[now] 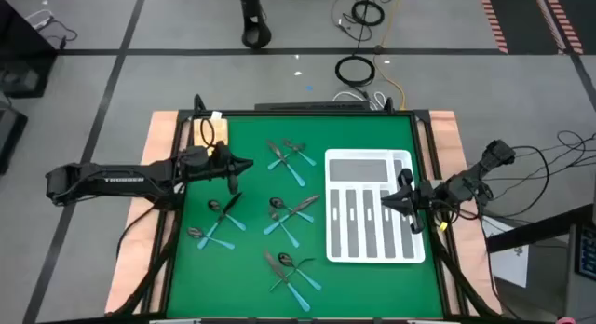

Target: Sort silverware

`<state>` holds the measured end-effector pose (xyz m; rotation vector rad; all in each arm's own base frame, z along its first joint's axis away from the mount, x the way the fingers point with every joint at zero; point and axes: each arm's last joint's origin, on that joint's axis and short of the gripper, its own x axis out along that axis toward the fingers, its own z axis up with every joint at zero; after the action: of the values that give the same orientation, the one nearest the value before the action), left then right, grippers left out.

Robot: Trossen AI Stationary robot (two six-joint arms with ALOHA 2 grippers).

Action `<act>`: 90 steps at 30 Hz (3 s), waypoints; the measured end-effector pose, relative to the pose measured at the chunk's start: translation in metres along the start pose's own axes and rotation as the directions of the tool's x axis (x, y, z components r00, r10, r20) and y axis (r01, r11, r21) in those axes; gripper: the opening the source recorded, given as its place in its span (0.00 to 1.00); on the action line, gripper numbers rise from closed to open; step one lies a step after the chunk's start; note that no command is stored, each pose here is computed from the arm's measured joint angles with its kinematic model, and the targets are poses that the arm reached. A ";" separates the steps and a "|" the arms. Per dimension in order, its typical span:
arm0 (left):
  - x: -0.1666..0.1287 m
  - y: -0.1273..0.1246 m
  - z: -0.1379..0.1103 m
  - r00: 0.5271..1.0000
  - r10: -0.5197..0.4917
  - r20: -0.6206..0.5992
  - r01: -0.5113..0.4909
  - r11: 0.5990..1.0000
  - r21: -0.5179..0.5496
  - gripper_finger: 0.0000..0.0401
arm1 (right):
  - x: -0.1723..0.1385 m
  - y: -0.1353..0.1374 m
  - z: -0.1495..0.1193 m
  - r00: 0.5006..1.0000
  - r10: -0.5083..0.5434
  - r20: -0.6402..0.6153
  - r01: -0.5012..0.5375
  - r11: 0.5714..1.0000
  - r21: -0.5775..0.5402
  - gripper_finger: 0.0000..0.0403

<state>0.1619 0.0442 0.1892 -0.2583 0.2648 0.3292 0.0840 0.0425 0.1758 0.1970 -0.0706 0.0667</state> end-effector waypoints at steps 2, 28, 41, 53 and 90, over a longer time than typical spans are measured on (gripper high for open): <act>0.000 0.000 0.000 1.000 0.000 0.000 0.000 1.000 0.000 0.05 | 0.000 0.000 0.000 1.000 0.000 0.000 0.000 1.000 0.000 0.08; 0.000 0.000 0.000 1.000 0.000 0.000 0.000 1.000 0.000 0.05 | 0.000 0.000 0.000 1.000 0.000 0.000 0.000 1.000 0.000 0.08; 0.000 0.000 0.000 1.000 0.000 0.000 0.000 1.000 0.000 0.05 | 0.000 -0.001 0.002 0.999 -0.033 0.024 0.033 0.999 0.005 0.08; 0.000 0.000 0.000 1.000 0.000 0.000 0.000 1.000 0.000 0.05 | -0.004 -0.014 -0.002 0.879 -0.474 0.048 0.471 0.880 0.062 0.08; -0.090 -0.051 0.205 0.991 -0.059 -0.118 0.058 0.998 -0.011 0.05 | 0.165 0.043 0.220 0.713 -0.691 -0.120 0.610 0.695 -0.381 0.51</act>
<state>0.1411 0.0315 0.4180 -0.2925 0.3722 0.2569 0.2311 0.0505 0.4115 -0.1224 0.2546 -0.6481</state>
